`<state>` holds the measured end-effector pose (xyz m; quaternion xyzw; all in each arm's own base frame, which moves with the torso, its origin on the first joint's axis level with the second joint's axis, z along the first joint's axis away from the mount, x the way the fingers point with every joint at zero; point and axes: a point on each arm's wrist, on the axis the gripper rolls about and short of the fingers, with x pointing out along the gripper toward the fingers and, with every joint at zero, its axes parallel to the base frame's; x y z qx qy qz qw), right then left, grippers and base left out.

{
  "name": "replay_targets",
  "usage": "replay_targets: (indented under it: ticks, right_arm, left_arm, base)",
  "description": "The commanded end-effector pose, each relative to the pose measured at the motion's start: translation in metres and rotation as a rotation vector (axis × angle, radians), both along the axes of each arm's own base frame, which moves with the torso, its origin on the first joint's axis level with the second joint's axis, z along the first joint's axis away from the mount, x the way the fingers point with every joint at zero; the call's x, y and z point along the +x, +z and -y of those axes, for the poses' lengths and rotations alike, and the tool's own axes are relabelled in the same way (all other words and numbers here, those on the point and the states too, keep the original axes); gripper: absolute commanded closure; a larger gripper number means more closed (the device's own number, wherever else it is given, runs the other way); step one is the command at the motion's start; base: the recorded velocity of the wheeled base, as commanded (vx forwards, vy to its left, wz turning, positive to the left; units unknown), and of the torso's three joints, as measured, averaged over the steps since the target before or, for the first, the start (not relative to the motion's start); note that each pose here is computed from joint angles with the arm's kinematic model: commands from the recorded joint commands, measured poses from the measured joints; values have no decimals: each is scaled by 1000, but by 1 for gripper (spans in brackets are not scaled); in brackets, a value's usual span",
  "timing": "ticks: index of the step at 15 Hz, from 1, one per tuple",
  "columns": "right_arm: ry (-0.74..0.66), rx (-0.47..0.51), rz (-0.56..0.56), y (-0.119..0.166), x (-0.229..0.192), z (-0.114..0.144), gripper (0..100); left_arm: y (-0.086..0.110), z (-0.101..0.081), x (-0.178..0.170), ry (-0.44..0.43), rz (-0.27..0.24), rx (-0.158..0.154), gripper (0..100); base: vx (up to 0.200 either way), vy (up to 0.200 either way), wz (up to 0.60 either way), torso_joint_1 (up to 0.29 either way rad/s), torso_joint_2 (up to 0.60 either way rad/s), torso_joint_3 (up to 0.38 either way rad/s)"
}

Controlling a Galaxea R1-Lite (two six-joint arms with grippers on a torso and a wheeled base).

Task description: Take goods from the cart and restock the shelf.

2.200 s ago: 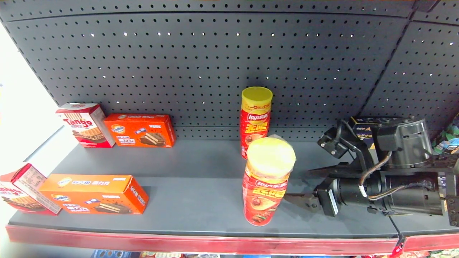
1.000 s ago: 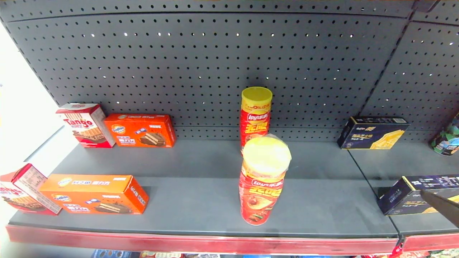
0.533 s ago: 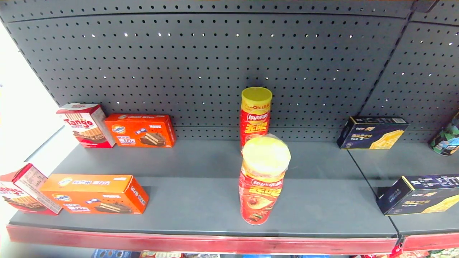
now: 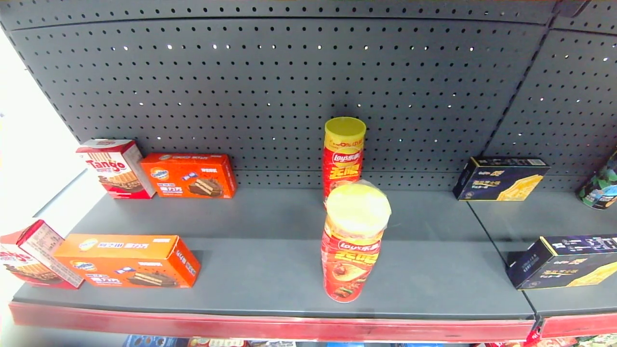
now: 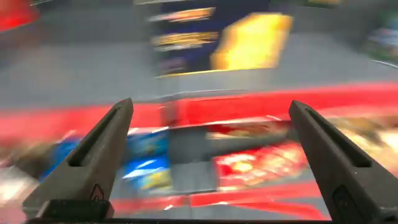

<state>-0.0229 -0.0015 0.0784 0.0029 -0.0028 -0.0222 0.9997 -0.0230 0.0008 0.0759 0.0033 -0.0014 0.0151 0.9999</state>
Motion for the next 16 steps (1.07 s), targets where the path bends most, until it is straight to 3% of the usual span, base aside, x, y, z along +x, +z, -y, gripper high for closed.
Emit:
replay_targets:
  ticks: [1,10,12,16]
  right_arm:
    - [9,-6,-4,-2,0,0,0]
    - [11,-6,-6,-2,0,0,0]
    - [11,-4,-4,-2,0,0,0]
    - [11,-4,-4,-2,0,0,0]
  left_arm:
    - [0,0,0,0,-1,0,0]
    - [-1,0,0,-1,-5,15,0]
    - [-1,0,0,-3,-5,18,0]
    - [0,0,0,0,-3,-4,0]
  base:
    - [0,0,0,0,0,0]
    - [0,0,0,0,0,0]
    - [-200,0,0,0,3,2]
    - [-50,0,0,5,1,2]
